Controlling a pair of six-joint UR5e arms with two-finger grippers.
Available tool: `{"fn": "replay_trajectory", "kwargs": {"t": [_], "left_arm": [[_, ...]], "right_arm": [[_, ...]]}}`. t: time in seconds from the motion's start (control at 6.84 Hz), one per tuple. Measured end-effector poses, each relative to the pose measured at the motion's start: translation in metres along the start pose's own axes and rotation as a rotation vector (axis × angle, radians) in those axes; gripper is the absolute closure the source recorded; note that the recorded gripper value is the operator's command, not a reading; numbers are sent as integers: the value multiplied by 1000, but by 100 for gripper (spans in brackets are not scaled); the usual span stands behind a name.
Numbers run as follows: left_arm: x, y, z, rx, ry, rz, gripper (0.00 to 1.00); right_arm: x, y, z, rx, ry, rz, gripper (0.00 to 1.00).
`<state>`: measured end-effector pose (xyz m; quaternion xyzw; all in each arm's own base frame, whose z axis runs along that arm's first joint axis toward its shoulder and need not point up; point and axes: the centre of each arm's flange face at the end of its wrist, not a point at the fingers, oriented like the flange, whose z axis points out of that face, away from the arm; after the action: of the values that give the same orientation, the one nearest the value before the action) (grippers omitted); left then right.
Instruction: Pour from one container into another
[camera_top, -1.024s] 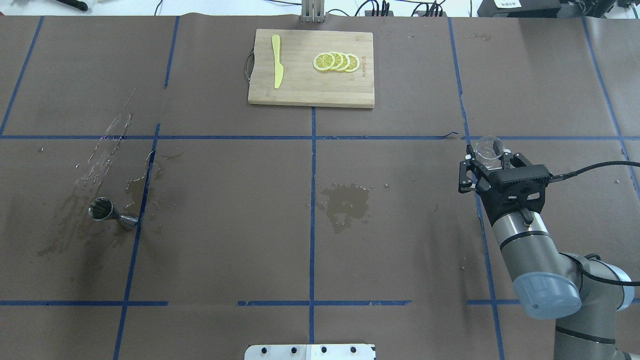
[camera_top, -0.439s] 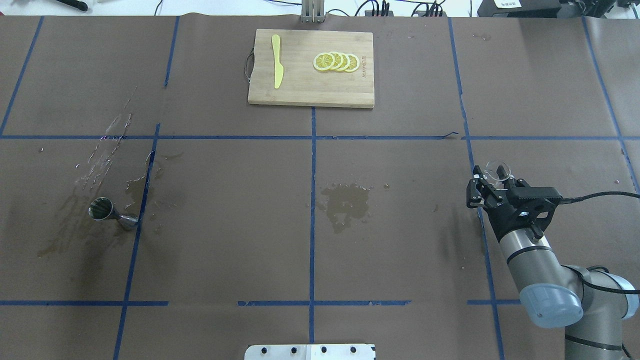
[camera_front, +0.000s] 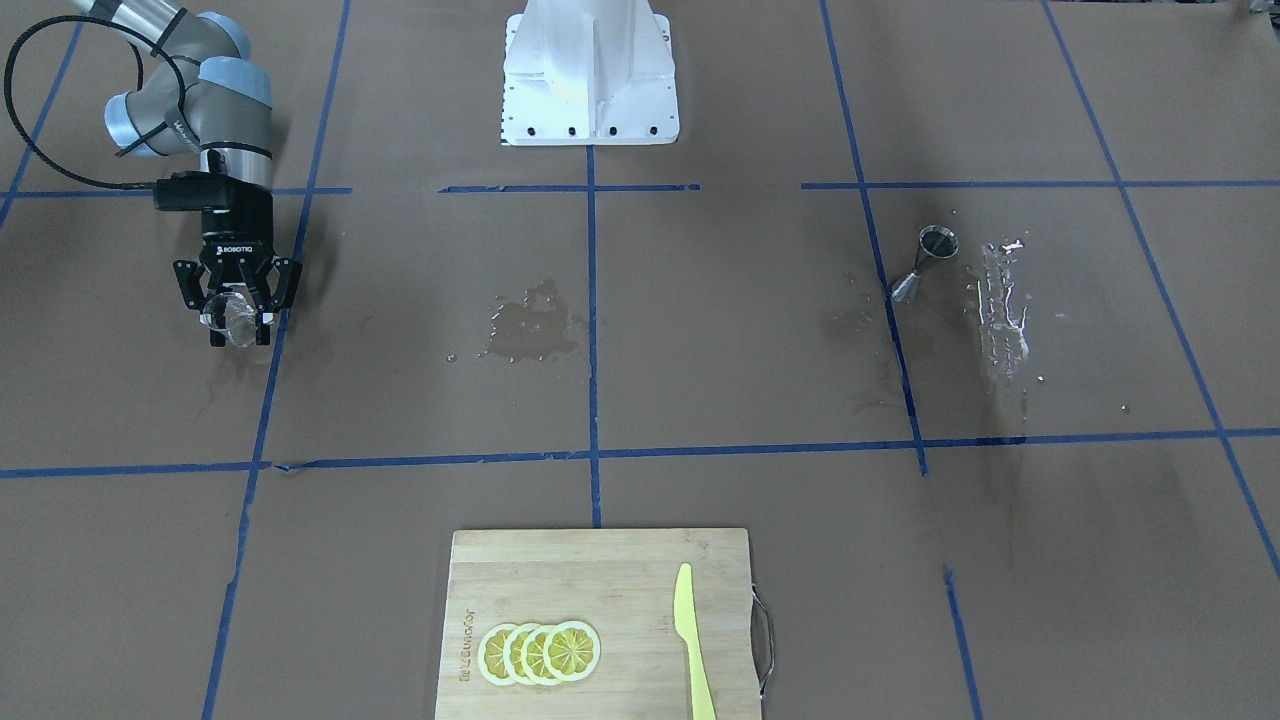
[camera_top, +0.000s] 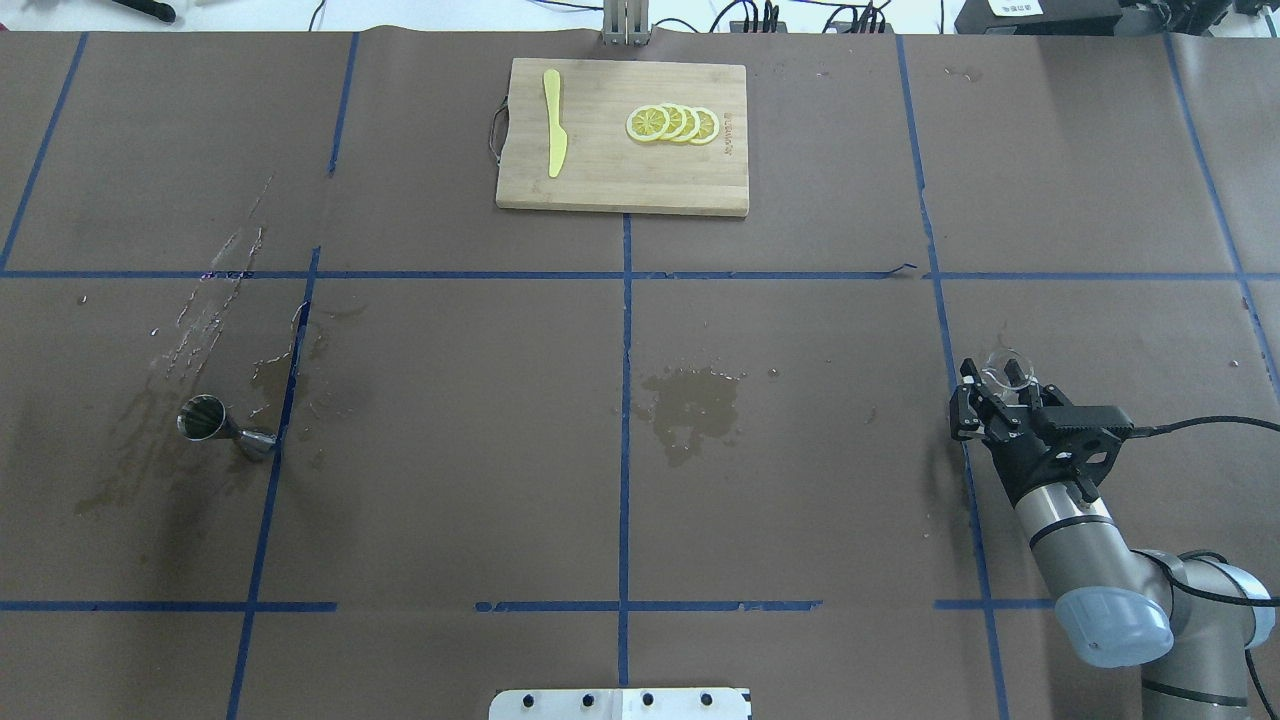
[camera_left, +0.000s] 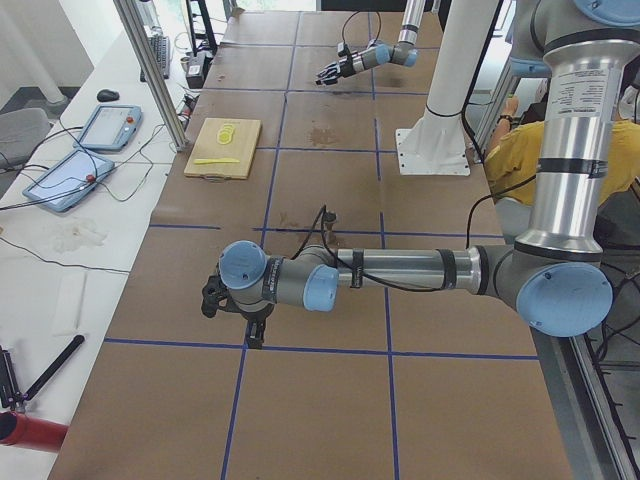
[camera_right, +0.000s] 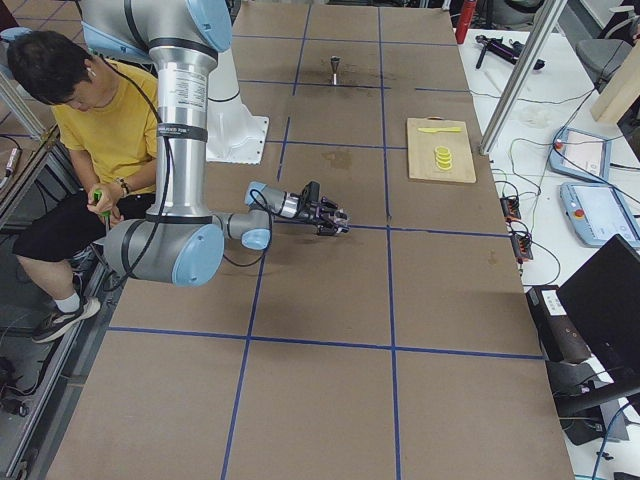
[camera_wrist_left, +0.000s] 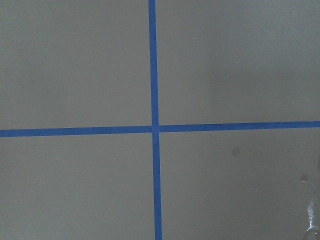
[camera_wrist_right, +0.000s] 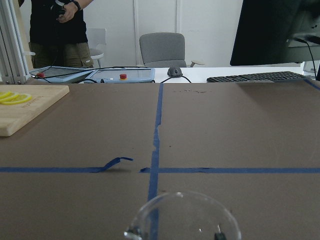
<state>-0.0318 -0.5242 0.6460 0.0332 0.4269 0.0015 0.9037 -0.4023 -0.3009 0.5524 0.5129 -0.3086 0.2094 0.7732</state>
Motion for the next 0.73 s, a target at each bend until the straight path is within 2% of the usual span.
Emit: {"fn": "replay_trajectory", "kwargs": {"t": [0.73], "left_arm": [[0, -1, 0, 0, 0, 2, 0]], "right_arm": [[0, 23, -11, 22, -10, -34, 100]]}}
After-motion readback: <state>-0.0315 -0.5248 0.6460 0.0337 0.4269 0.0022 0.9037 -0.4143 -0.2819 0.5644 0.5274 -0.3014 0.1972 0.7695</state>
